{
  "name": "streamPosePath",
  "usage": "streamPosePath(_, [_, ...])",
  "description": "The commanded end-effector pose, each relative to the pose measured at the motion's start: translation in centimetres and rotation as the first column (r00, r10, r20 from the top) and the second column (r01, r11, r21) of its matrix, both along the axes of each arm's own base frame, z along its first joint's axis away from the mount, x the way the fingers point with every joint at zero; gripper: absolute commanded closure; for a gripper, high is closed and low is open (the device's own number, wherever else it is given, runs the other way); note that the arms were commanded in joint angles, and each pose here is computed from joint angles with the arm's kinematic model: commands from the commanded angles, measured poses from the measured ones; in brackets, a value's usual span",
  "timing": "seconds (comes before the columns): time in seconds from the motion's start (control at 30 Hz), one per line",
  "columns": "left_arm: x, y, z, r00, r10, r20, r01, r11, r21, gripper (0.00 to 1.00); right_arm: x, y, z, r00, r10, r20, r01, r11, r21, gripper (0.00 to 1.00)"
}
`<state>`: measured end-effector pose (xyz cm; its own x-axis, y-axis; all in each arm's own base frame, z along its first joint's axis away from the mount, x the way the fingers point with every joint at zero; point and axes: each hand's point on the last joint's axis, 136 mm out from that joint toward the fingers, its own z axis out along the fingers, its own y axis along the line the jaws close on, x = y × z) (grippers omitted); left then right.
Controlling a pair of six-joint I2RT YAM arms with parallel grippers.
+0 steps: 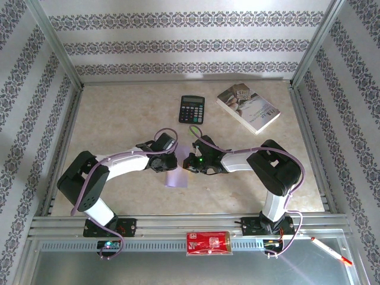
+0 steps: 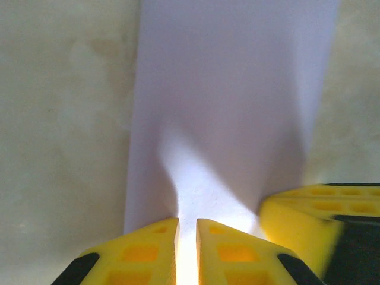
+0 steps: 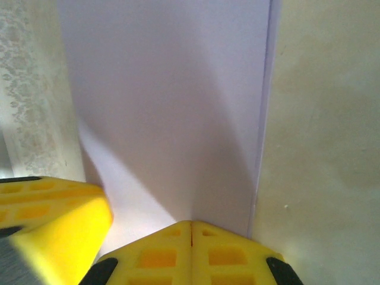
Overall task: Fold a paper plane with a square sheet of paper (pick it up from the middle)
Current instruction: First fold in half a square sheet of paper at the center of the table.
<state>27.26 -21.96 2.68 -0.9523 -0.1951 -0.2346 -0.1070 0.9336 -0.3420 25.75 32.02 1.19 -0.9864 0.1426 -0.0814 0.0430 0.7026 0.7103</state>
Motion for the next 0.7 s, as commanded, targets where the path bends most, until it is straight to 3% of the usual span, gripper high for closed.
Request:
streamPosePath(0.0, [-0.1, 1.1, -1.3, 1.000, 0.002, -0.007, -0.002, 1.000, 0.028, 0.85, -4.4, -5.8, -7.2, 0.983, -0.057, -0.173, 0.006, 0.960, -0.280, 1.00])
streamPosePath(0.23, [-0.1, 1.0, -1.0, 1.000, -0.002, -0.004, 0.002, 1.000, 0.008, 0.84, -4.6, -6.0, -7.4, 0.982, -0.057, -0.177, 0.004, 0.958, -0.285, 1.00])
streamPosePath(0.43, [-0.2, -1.4, 3.1, 0.999, -0.008, 0.051, 0.018, 0.983, -0.182, 0.82, -4.7, -6.2, -7.3, 0.983, -0.059, -0.175, 0.006, 0.957, -0.289, 1.00])
streamPosePath(0.53, [-1.1, -1.9, 3.5, 1.000, -0.004, 0.019, 0.009, 0.969, -0.248, 0.84, -4.6, -6.2, -7.3, 0.983, -0.060, -0.172, 0.007, 0.957, -0.290, 1.00])
streamPosePath(0.67, [-1.8, -0.6, 2.0, 0.999, 0.027, -0.038, -0.035, 0.972, -0.233, 0.88, -4.6, -6.1, -7.3, 0.984, -0.058, -0.171, 0.006, 0.958, -0.288, 1.00])
